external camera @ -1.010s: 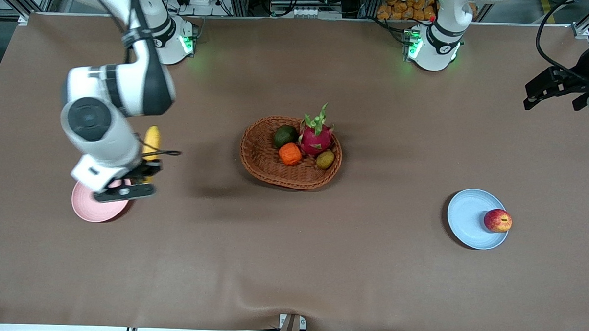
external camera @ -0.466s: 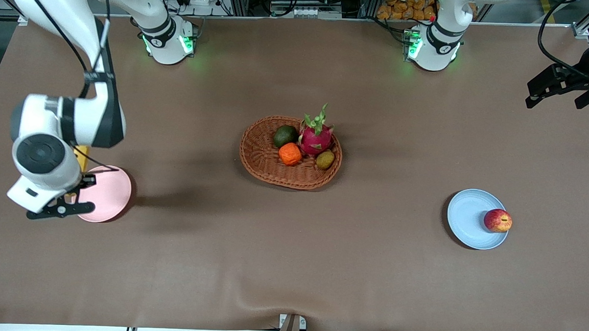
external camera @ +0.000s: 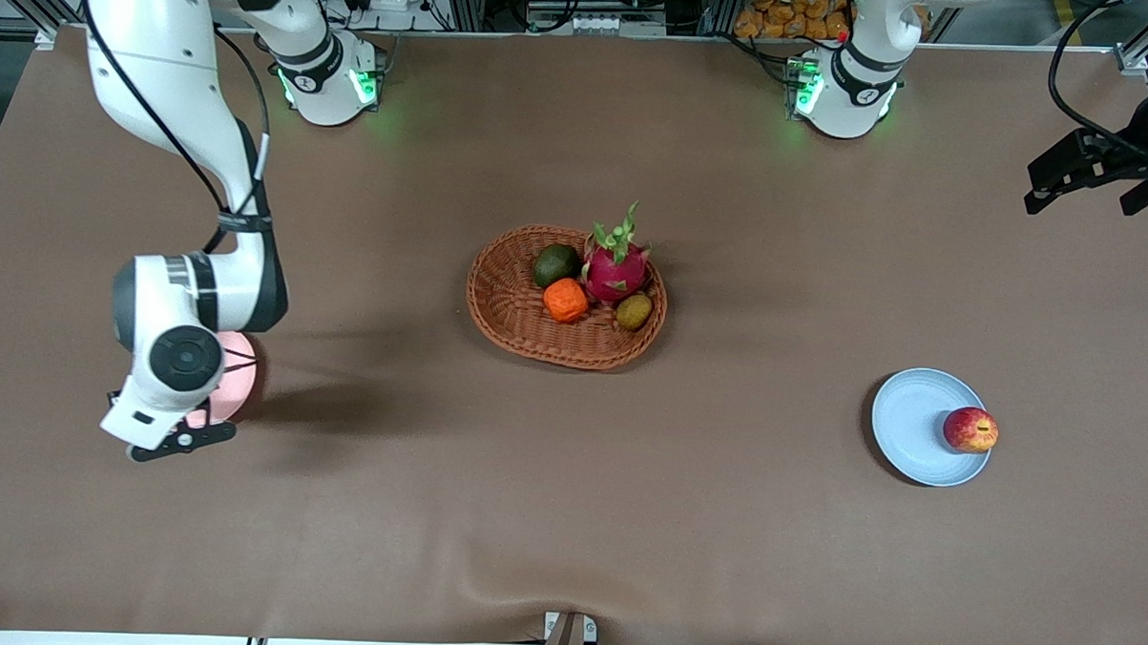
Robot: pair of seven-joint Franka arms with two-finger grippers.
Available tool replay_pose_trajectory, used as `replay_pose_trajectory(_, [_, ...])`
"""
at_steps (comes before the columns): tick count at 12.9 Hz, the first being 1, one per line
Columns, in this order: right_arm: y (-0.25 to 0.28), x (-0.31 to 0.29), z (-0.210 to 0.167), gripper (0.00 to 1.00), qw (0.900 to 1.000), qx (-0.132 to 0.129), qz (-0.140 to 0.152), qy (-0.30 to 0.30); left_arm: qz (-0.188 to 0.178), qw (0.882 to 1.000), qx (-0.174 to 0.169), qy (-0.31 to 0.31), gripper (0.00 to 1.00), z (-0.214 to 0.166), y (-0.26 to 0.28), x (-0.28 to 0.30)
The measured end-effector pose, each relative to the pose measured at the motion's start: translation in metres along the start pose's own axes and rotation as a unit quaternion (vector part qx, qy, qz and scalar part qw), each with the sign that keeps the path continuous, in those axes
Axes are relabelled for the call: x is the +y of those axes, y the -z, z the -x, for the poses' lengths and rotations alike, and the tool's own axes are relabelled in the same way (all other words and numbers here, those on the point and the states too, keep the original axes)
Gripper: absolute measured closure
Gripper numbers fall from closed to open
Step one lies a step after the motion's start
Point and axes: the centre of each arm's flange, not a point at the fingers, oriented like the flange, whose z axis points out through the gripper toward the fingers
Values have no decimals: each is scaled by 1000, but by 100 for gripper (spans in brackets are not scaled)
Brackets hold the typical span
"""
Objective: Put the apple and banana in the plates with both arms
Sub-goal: 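Carry the banana with the right gripper over the pink plate, then lower the banana onto the pink plate and open the right gripper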
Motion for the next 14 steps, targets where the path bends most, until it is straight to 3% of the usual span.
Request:
replay_pose_trajectory(4, [-15, -13, -7, 83, 998, -12, 52, -23, 0, 1000, -6, -8, 0, -6, -6, 1])
replay_pose_trajectory(9, [-16, -45, -18, 83, 997, -5, 60, -40, 0, 1000, -4, -11, 0, -6, -5, 1])
replay_pose_trajectory(10, [-14, -46, -20, 74, 997, 4, 60, -40, 0, 1000, -4, -11, 0, -6, -5, 1])
replay_pose_trajectory(14, [-7, -41, -24, 25, 997, 18, 61, -47, 0, 1000, -5, -12, 0, -6, -5, 1])
